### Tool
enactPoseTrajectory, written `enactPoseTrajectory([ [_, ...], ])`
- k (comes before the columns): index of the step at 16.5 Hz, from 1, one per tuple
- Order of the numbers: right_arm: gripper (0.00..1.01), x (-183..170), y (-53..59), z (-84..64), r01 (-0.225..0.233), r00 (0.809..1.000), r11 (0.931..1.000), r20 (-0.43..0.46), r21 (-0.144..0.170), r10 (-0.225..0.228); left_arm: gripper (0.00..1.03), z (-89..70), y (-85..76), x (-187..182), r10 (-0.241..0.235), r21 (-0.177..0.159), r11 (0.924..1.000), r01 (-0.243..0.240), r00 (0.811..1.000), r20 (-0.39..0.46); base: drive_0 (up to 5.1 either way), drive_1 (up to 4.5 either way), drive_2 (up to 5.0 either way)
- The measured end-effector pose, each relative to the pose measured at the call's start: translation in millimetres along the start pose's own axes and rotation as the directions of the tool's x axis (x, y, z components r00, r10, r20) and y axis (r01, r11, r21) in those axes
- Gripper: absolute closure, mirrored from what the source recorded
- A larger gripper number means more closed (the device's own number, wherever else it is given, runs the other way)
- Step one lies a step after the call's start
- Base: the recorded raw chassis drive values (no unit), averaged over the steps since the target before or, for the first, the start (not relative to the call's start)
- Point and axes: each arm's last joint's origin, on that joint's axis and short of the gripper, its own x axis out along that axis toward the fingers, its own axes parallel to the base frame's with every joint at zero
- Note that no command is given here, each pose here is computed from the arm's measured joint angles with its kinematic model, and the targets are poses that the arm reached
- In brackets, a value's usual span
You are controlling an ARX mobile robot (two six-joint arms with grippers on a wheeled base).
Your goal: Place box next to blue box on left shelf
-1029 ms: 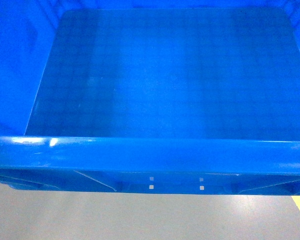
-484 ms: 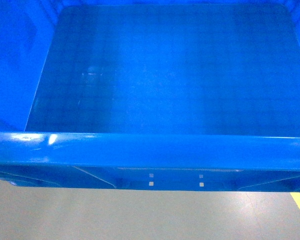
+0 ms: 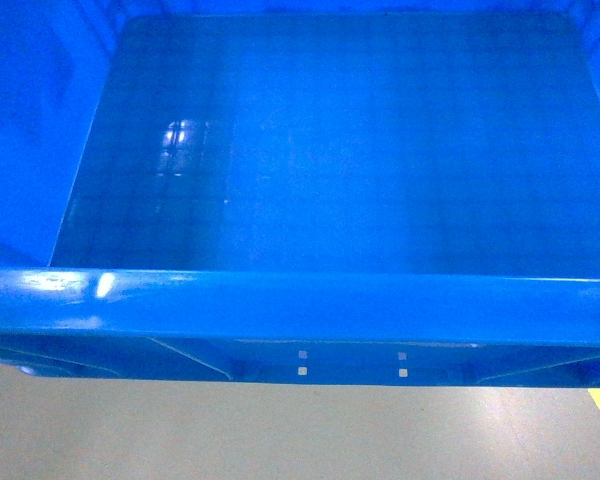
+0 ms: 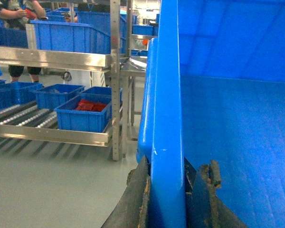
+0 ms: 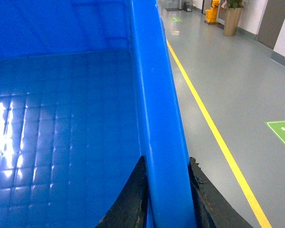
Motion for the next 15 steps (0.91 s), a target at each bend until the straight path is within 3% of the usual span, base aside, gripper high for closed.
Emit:
enactPoseTrajectory([
  [15, 0.86, 0.0, 0.0, -0.3, -0.001, 1.000, 1.0000, -0.002, -0.001, 0.001, 0.93, -0.3, 0.0, 0.0, 0.000, 0.000, 1.0000, 0.000, 1.000, -0.002, 0.0, 4.10, -4.1],
])
